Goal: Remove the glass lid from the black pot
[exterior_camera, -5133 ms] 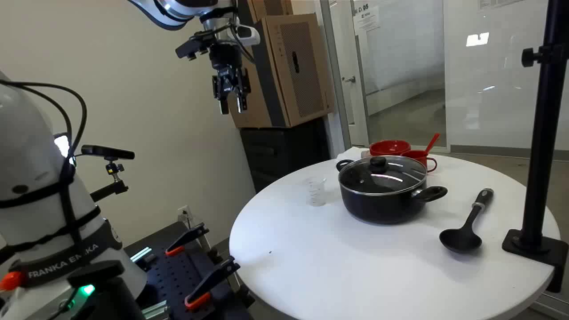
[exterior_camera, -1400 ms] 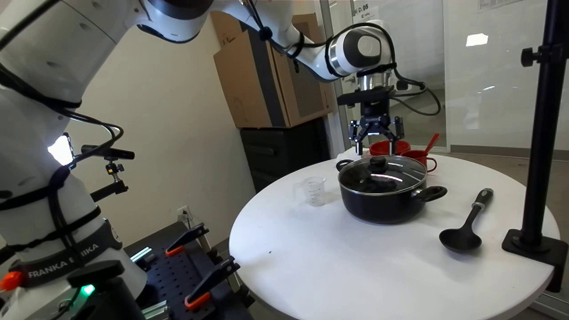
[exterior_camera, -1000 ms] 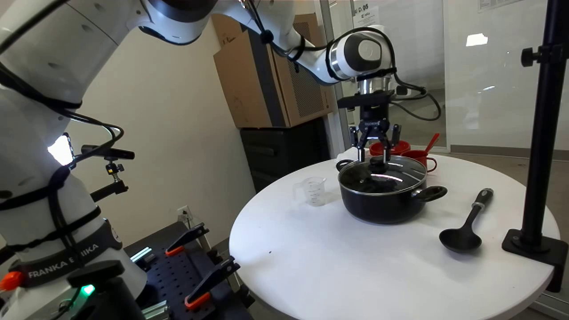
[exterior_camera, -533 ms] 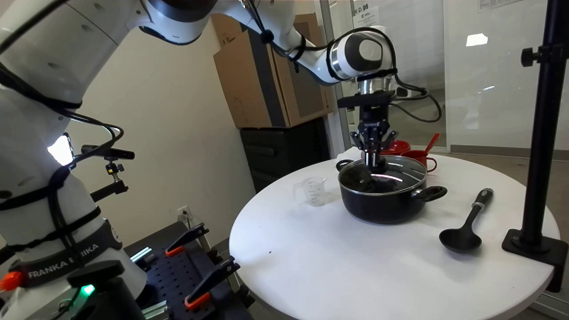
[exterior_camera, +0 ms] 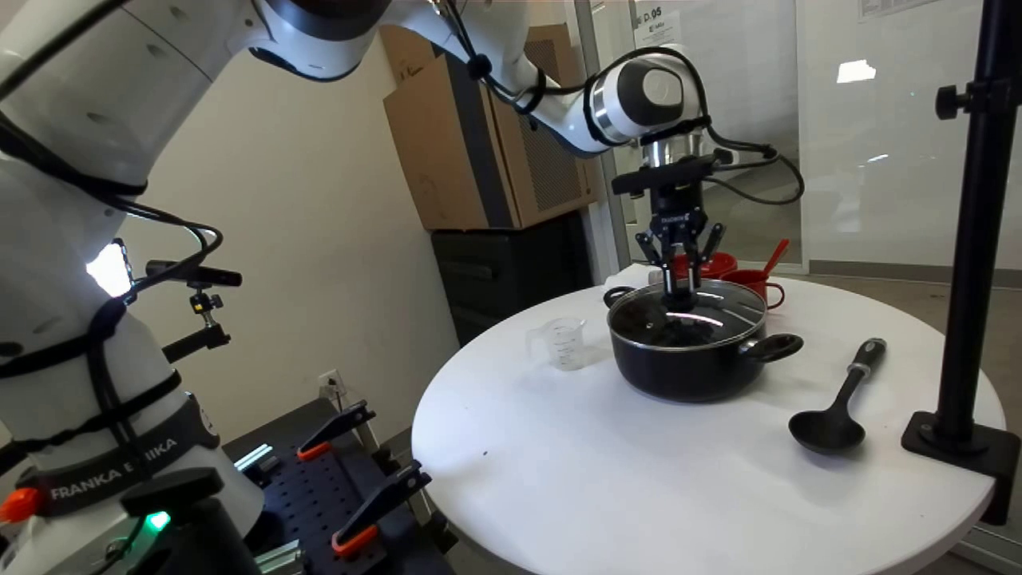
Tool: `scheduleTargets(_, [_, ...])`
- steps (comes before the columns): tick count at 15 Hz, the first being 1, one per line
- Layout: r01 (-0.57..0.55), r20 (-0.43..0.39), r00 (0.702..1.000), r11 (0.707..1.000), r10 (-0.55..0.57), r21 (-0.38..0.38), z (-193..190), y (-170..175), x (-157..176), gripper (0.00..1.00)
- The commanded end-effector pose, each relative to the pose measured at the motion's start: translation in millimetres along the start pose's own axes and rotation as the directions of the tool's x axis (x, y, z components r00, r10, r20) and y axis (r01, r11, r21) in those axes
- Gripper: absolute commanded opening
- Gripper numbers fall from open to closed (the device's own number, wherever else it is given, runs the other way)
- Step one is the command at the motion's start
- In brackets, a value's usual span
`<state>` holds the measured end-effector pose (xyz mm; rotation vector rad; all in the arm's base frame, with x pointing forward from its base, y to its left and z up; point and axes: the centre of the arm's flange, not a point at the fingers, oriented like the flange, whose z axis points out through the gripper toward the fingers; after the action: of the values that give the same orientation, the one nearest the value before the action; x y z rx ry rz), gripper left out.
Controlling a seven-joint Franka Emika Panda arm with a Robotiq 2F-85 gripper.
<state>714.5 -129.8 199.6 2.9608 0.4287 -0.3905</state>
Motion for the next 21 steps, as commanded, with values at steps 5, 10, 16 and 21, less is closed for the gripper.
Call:
scheduleTargets(5, [0.121, -0.042, 0.991, 0.988, -0.126, -0.099, 0, -37, 23, 0.94])
scheduleTargets(10, [0.106, -0.030, 0.994, 0.992, -0.108, -0.069, 8, -35, 25, 1.00])
scheduleTargets(16, [0.037, -0.049, 0.998, 0.998, -0.039, -0.050, 8, 1, 12, 0.68])
scheduleTargets(21, [0.031, -0.057, 0.998, 0.999, -0.033, -0.034, 6, 2, 9, 0.71])
